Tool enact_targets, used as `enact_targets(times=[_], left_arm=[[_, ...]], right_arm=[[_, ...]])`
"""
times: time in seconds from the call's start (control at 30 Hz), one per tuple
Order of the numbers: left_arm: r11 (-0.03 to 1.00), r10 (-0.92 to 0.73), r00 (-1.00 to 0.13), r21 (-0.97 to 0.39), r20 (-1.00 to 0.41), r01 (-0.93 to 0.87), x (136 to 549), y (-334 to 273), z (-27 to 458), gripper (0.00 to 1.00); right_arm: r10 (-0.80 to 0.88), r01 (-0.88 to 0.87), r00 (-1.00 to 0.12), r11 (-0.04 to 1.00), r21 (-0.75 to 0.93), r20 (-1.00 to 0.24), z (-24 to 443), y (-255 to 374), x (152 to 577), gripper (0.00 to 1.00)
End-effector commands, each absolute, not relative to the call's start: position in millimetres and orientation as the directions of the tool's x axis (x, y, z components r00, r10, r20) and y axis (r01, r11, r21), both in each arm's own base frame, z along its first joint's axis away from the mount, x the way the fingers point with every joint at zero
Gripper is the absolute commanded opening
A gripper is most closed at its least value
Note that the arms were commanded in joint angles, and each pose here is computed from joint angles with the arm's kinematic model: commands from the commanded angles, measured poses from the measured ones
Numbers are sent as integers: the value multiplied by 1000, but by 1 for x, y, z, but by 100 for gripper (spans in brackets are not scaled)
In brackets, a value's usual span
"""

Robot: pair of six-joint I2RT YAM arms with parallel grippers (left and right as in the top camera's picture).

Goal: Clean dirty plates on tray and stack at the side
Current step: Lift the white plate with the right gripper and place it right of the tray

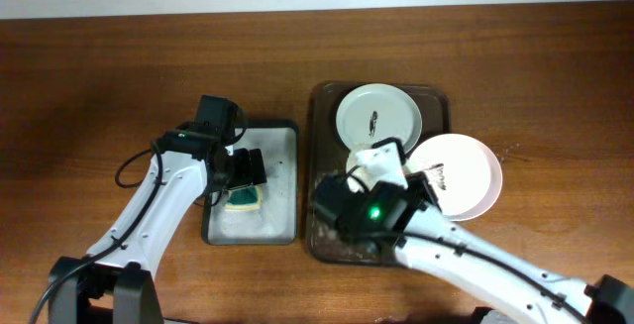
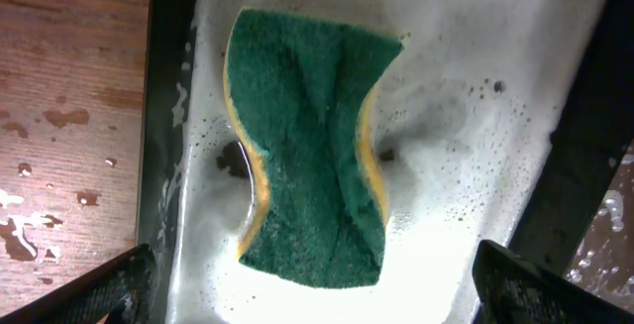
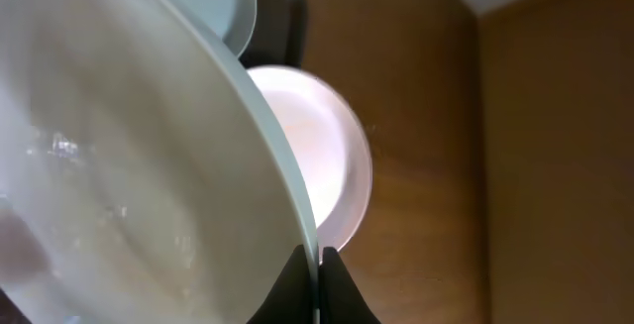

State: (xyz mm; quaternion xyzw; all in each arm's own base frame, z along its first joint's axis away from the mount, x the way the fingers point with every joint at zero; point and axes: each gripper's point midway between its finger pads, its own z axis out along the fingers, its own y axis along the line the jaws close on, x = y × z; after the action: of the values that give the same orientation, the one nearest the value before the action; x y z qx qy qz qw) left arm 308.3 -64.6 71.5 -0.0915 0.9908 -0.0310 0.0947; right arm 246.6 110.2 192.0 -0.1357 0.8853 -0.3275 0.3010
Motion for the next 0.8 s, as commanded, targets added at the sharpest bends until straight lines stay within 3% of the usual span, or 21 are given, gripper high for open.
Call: enact_targets(times=[0.0,0.13,0.57,0.67,0.77], left_arm=[[978,-203,-963,-92,-177,-189,308,-66,71,99],[978,-203,-963,-92,-178,-189,308,-66,71,99],[978,-203,-963,-92,-177,-189,308,-66,71,99],[978,-203,-963,-92,-178,-189,308,-66,71,99],[978,-203,-963,-92,-178,-189,308,-66,71,99]], right_arm=[[-587,-21,-620,676,-736,-521,225,135,243,4],[-680,24,-486,618,-785,-550,250,151,241,4],[-655,52,-479,643,-764,-584,252,151,242,4],[-569,87,-524,705,-704,-634,244,143,244,4],[-320,198,-685,782,-590,-654,218,104,255,4]])
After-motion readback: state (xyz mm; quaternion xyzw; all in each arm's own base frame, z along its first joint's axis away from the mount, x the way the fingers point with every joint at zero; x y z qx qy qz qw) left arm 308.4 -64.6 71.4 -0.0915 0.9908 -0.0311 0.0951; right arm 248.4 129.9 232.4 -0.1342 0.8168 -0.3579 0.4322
